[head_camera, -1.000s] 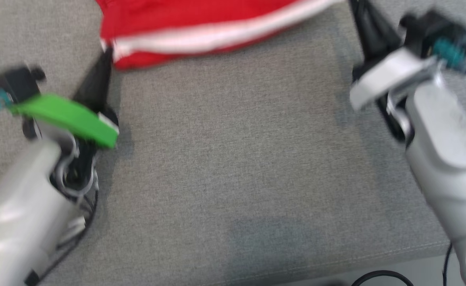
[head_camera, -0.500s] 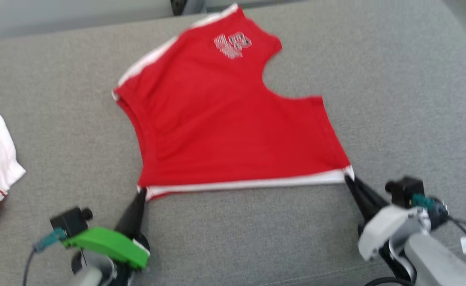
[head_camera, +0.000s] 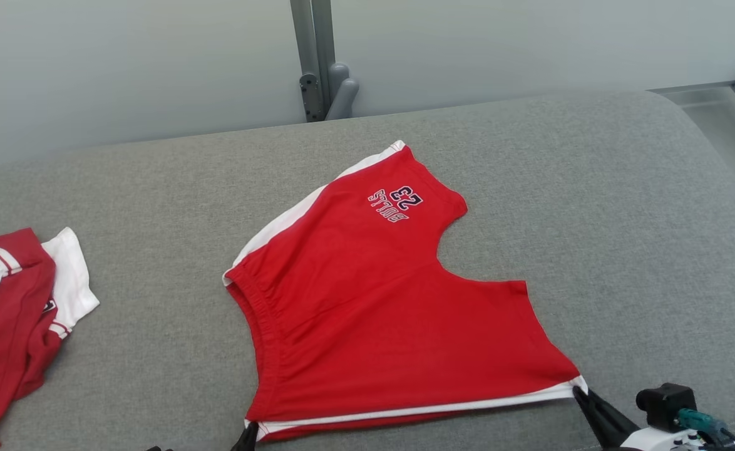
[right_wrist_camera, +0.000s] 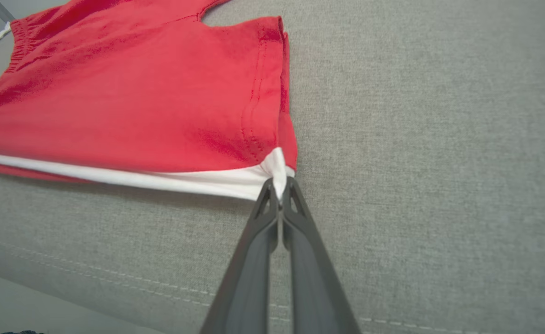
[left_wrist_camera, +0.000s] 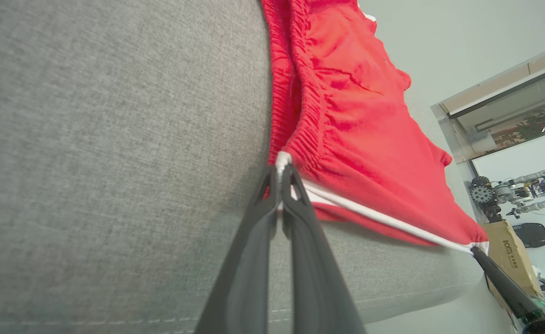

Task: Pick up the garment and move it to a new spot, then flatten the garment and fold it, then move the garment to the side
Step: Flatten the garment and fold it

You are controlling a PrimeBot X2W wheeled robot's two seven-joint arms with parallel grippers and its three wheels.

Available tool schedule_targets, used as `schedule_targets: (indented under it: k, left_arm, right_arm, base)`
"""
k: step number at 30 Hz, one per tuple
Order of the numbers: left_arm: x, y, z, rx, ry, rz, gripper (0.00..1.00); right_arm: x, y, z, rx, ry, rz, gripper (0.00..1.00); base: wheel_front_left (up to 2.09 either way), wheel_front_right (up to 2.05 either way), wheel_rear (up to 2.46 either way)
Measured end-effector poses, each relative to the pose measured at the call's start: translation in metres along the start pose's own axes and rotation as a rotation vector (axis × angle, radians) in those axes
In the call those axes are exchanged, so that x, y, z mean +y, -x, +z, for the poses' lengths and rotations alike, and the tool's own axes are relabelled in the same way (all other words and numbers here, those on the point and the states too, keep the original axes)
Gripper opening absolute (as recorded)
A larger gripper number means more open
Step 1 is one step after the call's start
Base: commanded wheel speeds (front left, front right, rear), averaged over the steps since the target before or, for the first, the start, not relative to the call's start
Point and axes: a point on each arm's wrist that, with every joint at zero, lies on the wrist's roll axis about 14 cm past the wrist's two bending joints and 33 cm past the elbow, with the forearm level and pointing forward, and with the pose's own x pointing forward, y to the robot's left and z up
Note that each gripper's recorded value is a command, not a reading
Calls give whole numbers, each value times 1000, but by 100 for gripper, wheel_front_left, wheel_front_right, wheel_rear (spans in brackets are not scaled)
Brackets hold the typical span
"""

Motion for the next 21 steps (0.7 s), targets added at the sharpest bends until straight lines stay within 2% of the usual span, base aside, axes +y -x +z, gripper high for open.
schedule_targets:
  k: [5,11,16,21]
  left_arm:
    - [-10,0,17,-66,33,-27,0]
    - [-39,-31,71,-195,58,-110,0]
    - [-52,-57,101,-244,57,-155,0]
    - [-47,-82,114,-251,51,-145,0]
  right_arm:
    - [-7,-14,41,-106,23,3,0]
    - [-6,-67,116,-244,134,46,0]
    - [8,-127,160,-263,216,94,0]
    - [24,-187,173,-218,258,124,0]
  base:
    - [0,0,0]
    - [0,0,0]
    - [0,0,0]
    - [0,0,0]
